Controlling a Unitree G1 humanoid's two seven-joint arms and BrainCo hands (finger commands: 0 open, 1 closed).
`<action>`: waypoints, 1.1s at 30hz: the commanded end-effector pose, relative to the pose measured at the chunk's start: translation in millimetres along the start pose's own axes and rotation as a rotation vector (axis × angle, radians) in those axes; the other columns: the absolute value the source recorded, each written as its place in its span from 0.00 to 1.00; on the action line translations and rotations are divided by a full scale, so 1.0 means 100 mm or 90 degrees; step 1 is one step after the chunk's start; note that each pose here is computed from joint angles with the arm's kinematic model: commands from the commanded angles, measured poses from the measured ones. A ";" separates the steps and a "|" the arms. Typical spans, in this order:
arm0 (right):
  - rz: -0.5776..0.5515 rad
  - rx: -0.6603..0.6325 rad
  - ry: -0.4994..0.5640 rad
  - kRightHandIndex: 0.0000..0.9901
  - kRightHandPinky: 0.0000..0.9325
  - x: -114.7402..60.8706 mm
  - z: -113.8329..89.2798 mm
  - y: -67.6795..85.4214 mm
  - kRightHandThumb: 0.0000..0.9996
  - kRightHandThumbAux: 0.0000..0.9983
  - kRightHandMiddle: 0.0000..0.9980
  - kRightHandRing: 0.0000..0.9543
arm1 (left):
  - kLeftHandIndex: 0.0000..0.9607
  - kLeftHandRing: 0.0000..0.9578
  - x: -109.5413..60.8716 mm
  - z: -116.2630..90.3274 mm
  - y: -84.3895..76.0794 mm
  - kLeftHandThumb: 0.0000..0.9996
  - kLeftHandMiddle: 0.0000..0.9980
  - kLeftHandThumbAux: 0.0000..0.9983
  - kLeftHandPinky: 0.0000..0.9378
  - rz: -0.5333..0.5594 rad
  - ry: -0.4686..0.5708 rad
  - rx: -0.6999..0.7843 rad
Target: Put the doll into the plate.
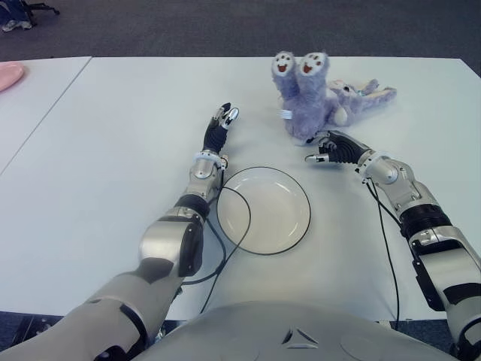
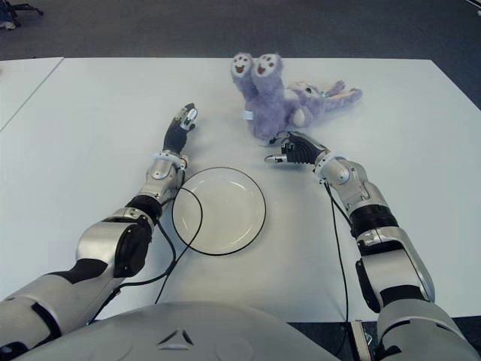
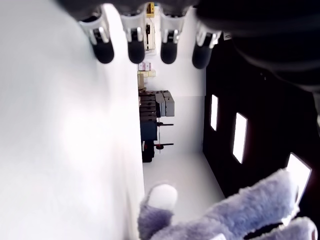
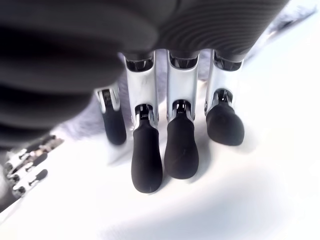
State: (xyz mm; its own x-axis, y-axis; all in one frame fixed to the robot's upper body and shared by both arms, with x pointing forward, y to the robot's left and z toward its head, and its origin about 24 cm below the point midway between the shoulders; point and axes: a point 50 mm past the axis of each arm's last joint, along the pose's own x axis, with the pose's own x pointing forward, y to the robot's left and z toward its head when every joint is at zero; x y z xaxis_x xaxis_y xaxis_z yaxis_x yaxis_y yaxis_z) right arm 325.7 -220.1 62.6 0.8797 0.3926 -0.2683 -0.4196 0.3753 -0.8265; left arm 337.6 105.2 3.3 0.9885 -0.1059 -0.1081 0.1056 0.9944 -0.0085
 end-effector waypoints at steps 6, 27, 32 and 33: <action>0.085 0.019 0.032 0.00 0.00 -0.41 0.20 0.24 0.08 0.28 0.00 0.00 | 0.12 0.03 -0.52 -0.83 0.05 0.00 0.05 0.33 0.04 -0.003 0.234 -0.008; 0.015 0.079 0.054 0.04 0.00 -1.14 0.30 0.31 0.19 0.45 0.00 0.00 | 0.10 0.01 -0.53 -0.83 0.10 0.00 0.04 0.32 0.00 0.008 0.225 -0.005; 0.008 0.071 0.051 0.05 0.00 -1.20 0.30 0.34 0.19 0.44 0.00 0.00 | 0.10 0.01 -0.53 -0.82 0.10 0.00 0.03 0.31 0.00 0.009 0.225 -0.005; 0.008 0.071 0.051 0.05 0.00 -1.21 0.30 0.35 0.18 0.44 0.00 0.00 | 0.09 0.00 -0.53 -0.82 0.10 0.00 0.03 0.31 0.00 0.009 0.225 -0.005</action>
State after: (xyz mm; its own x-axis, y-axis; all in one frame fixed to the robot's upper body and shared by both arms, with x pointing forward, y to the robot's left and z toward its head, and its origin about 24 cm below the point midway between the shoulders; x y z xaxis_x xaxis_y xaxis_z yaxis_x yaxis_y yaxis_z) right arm 204.1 -229.5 83.3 0.8860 0.3269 -0.3289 -0.4529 0.4573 -0.7654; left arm 336.7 109.3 3.2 0.9894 -0.1088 -0.0959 0.1107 0.9937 0.0156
